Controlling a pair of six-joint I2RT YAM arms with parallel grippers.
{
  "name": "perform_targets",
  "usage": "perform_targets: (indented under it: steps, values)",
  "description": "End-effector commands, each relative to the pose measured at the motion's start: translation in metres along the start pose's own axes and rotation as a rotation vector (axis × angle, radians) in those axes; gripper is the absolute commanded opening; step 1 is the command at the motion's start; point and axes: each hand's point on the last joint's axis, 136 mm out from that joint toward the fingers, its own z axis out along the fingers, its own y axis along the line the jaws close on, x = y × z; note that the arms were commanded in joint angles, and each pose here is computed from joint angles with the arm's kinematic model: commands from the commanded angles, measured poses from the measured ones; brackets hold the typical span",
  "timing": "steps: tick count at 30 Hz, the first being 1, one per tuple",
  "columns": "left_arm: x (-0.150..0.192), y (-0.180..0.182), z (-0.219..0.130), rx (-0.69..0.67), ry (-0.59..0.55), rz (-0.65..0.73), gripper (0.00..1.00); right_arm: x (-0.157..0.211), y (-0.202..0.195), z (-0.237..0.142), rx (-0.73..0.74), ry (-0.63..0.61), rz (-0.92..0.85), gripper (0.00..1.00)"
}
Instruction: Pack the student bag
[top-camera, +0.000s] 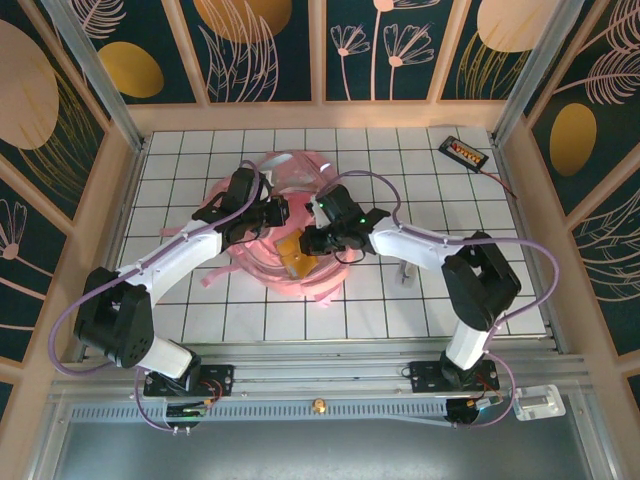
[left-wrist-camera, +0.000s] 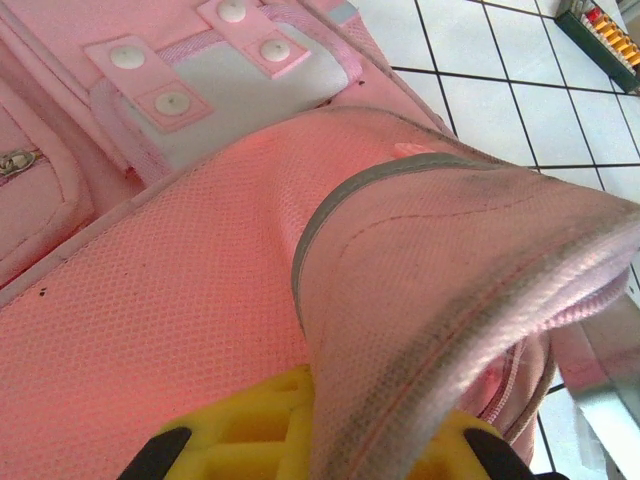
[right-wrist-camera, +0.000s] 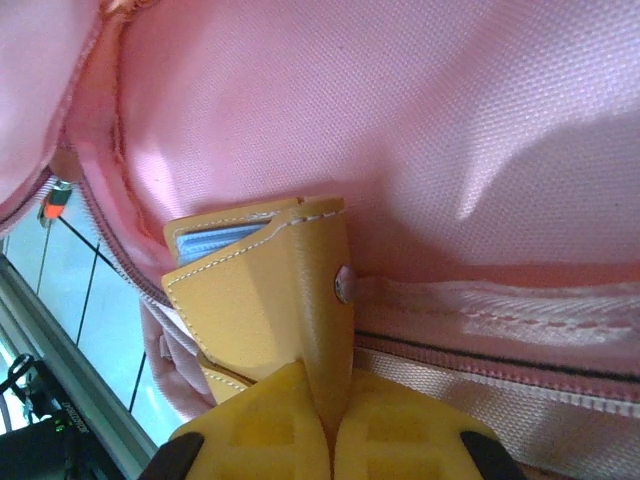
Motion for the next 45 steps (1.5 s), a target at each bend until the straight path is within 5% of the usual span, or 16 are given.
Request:
perform_targets:
  steps: [1,15,24,26,30,34,40,43,45]
  values:
    - [-0.033,-0.033,-0.025,0.124,-0.113,-0.008,0.00,0.002,-0.003,-0.002,-0.025,-0.021,0.052,0.02]
    - [-0.041,-0.043,-0.039,0.165,-0.140,-0.053,0.00,-0.053,-0.004,-0.058,-0.263,-0.273,0.480,0.02]
    - [-0.038,-0.053,-0.037,0.223,-0.124,-0.081,0.00,-0.092,-0.004,-0.040,-0.305,-0.410,0.623,0.05]
    - [-0.038,-0.056,-0.036,0.236,-0.124,-0.088,0.00,-0.098,0.000,-0.032,-0.311,-0.433,0.647,0.14]
    - [-0.040,-0.058,-0.034,0.240,-0.122,-0.094,0.00,-0.099,0.018,-0.014,-0.341,-0.380,0.629,0.55]
    - [-0.041,-0.056,-0.036,0.222,-0.131,-0.082,0.00,-0.085,0.011,-0.019,-0.298,-0.375,0.613,0.61]
    - [-0.041,-0.053,-0.036,0.206,-0.134,-0.072,0.00,-0.060,0.000,-0.037,-0.205,-0.361,0.553,0.57]
    - [-0.042,-0.052,-0.036,0.203,-0.135,-0.074,0.00,-0.051,-0.003,-0.037,-0.194,-0.341,0.540,0.41]
    - [-0.042,-0.053,-0.036,0.207,-0.135,-0.078,0.00,-0.048,-0.004,-0.030,-0.201,-0.309,0.536,0.21]
